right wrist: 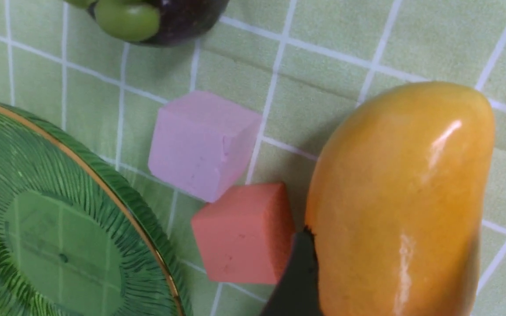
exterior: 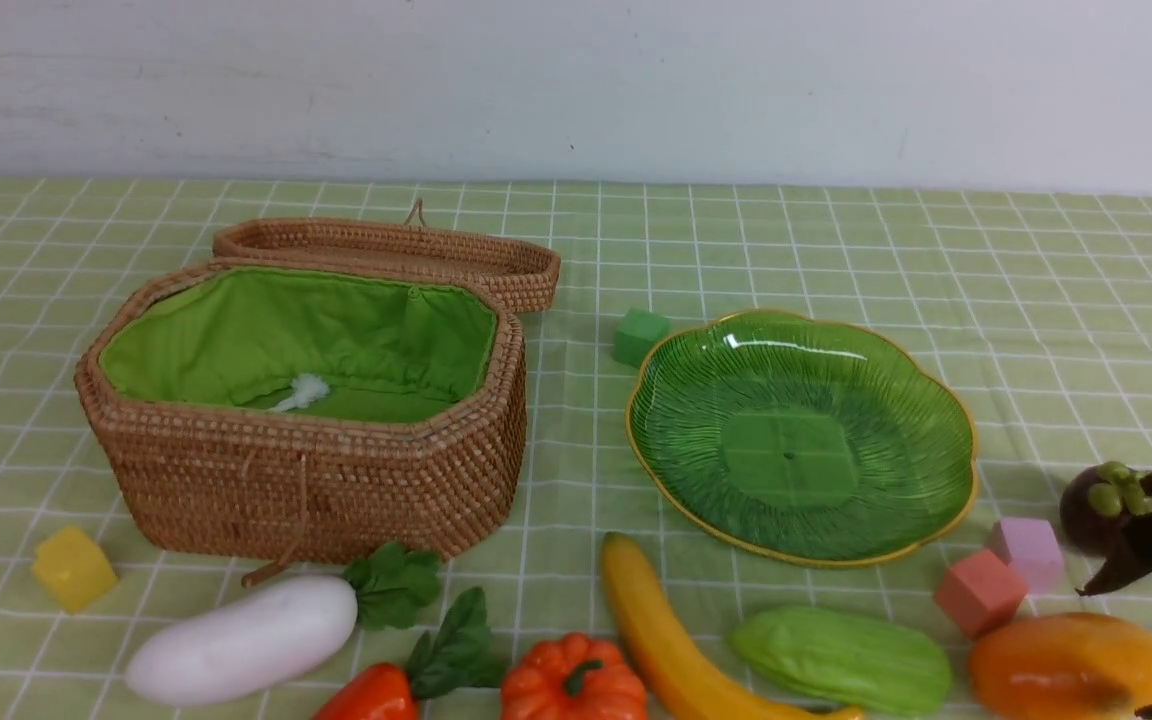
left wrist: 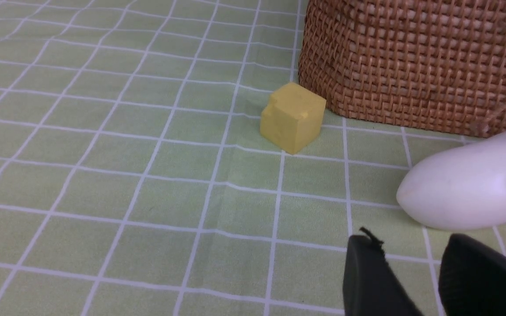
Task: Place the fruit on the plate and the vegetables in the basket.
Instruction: Use the right arm to grab a mango and put it into the right plate
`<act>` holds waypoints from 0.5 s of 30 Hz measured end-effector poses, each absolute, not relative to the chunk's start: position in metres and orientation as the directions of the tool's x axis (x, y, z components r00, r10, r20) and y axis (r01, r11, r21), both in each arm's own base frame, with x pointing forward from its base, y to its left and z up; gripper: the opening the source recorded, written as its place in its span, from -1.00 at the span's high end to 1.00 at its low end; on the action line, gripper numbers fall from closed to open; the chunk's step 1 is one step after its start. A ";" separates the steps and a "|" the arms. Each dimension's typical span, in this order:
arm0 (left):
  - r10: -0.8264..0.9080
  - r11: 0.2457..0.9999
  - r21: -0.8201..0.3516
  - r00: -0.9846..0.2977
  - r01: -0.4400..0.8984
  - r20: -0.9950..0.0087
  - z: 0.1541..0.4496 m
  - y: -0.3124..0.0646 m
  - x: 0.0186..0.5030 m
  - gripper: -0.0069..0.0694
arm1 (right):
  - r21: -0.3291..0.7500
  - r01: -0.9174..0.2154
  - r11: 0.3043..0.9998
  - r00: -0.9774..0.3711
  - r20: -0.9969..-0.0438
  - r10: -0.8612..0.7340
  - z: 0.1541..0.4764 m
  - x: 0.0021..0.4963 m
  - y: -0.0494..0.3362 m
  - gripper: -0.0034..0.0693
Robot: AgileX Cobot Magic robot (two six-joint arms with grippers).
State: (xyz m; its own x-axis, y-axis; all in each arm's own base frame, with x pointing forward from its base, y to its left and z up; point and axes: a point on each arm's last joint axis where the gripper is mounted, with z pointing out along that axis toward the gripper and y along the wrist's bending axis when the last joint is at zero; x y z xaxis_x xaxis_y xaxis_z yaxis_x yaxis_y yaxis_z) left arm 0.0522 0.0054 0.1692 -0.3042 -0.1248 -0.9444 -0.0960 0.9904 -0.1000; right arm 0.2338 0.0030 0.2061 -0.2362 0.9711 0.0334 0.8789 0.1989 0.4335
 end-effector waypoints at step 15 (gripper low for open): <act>-0.125 0.990 -0.100 -0.304 -0.096 -0.944 0.169 0.005 0.052 0.19 | 0.353 0.893 0.280 -0.319 0.057 0.946 0.172 0.248 0.005 -0.79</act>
